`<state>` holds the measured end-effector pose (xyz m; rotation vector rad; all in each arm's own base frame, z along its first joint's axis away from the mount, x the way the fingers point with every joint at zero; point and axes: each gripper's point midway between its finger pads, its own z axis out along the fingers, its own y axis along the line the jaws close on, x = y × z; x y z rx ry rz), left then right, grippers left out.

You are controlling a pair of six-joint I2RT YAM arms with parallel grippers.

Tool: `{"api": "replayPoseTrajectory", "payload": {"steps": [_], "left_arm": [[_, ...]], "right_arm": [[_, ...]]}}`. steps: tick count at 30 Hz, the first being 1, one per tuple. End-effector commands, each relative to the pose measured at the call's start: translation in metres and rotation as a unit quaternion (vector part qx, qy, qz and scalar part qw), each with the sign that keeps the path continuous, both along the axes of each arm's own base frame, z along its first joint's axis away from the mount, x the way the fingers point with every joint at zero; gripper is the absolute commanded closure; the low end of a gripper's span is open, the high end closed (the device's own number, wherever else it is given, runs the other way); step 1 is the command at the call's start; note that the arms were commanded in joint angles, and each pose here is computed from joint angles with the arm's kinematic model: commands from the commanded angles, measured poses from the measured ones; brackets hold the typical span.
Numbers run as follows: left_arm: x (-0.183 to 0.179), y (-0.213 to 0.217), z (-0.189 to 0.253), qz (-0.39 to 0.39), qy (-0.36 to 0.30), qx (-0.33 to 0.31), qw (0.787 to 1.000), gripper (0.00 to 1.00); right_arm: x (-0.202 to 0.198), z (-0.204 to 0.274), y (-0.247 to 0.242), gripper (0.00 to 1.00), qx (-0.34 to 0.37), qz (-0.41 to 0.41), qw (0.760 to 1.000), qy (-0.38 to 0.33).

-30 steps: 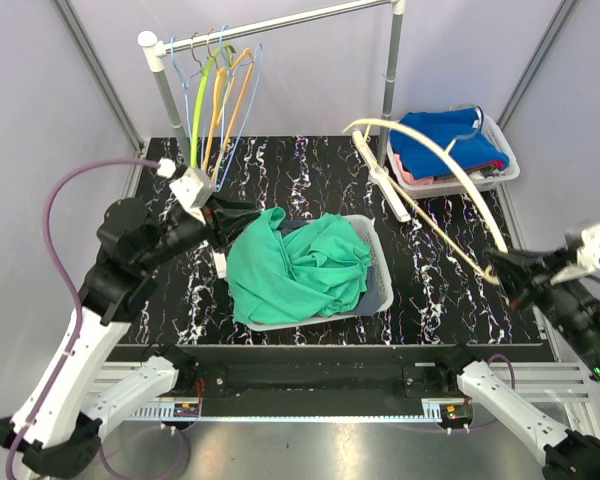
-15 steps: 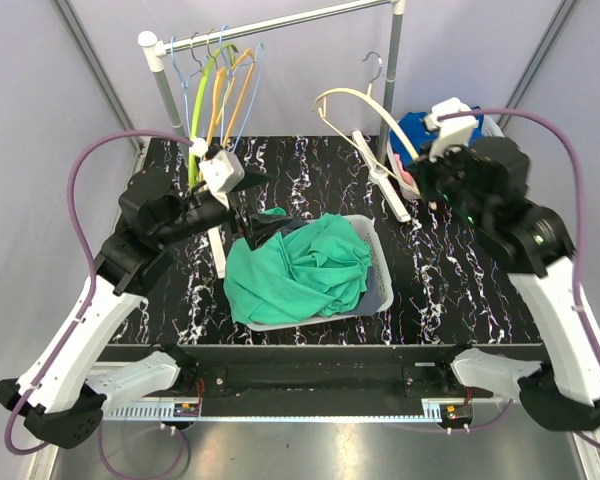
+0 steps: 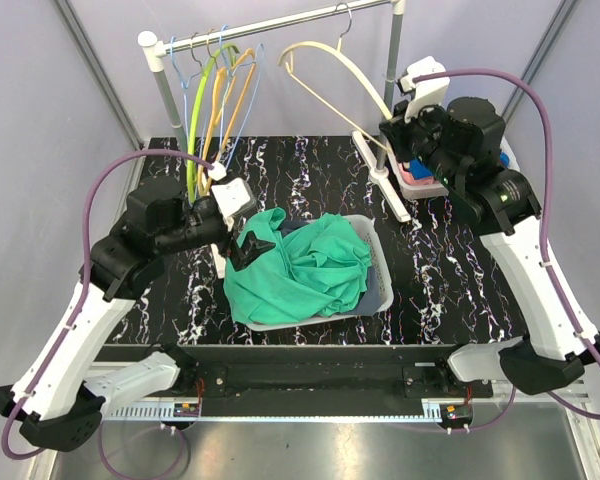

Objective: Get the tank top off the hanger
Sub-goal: Place the hanger at the clothesline.

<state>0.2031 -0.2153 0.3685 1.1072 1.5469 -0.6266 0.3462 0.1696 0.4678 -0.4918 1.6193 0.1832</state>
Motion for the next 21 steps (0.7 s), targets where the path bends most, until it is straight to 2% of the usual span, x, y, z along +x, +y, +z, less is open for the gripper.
{"api": "replayPoseTrajectory", "payload": {"steps": [1,13,21], "left_arm": [[-0.008,0.011,0.015,0.0,-0.037,0.007,0.999,0.01],[-0.014,0.021,0.013,0.006,-0.054,0.022,0.998,0.01],[-0.021,0.023,0.019,0.004,-0.053,0.01,0.999,0.01]], "right_arm": [[0.005,0.062,0.009,1.0,0.037,0.019,0.995,-0.088],[0.056,0.05,0.029,1.0,0.015,0.0,0.997,-0.074],[0.066,0.041,0.037,1.0,0.016,0.004,0.998,-0.062]]}}
